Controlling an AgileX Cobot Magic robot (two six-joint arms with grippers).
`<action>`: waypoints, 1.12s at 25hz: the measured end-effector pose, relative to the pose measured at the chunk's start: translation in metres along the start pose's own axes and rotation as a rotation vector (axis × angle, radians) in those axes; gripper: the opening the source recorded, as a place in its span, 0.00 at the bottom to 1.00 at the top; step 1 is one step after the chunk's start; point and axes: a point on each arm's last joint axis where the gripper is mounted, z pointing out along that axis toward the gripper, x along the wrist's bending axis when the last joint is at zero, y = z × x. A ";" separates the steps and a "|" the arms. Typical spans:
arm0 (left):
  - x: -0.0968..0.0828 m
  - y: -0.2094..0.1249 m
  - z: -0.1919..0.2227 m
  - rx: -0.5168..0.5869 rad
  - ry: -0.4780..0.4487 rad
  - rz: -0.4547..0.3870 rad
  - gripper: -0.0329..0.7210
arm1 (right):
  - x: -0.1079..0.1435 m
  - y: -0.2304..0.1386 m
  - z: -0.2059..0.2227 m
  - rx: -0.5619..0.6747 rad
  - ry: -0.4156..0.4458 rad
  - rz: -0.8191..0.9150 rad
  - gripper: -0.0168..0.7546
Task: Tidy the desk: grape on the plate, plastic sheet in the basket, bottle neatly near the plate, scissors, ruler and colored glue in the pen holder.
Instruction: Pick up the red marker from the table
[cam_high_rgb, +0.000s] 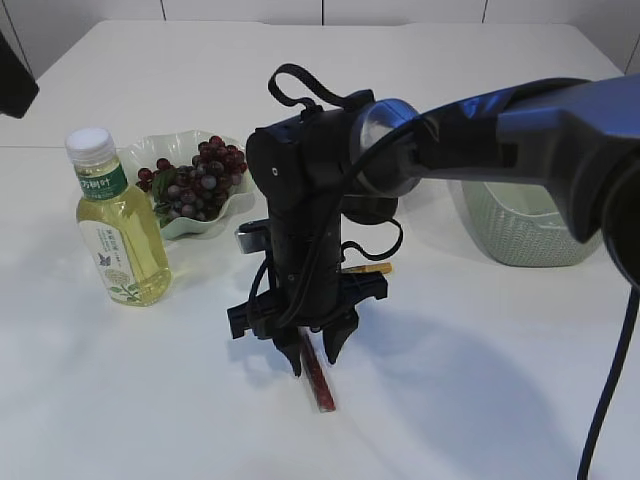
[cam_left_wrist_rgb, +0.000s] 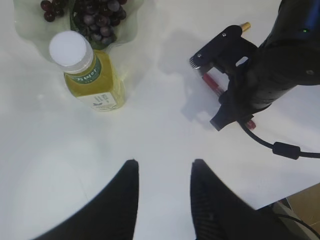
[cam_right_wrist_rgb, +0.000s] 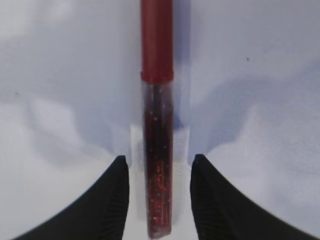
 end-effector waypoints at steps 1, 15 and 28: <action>0.000 0.000 0.000 0.000 0.000 0.000 0.38 | 0.000 0.001 0.002 -0.002 0.000 0.000 0.45; 0.000 0.000 0.000 0.000 0.000 0.000 0.38 | 0.000 0.002 0.006 -0.001 -0.002 0.003 0.45; 0.000 0.000 0.000 0.000 0.000 0.000 0.38 | -0.001 0.004 0.006 -0.017 0.000 0.005 0.44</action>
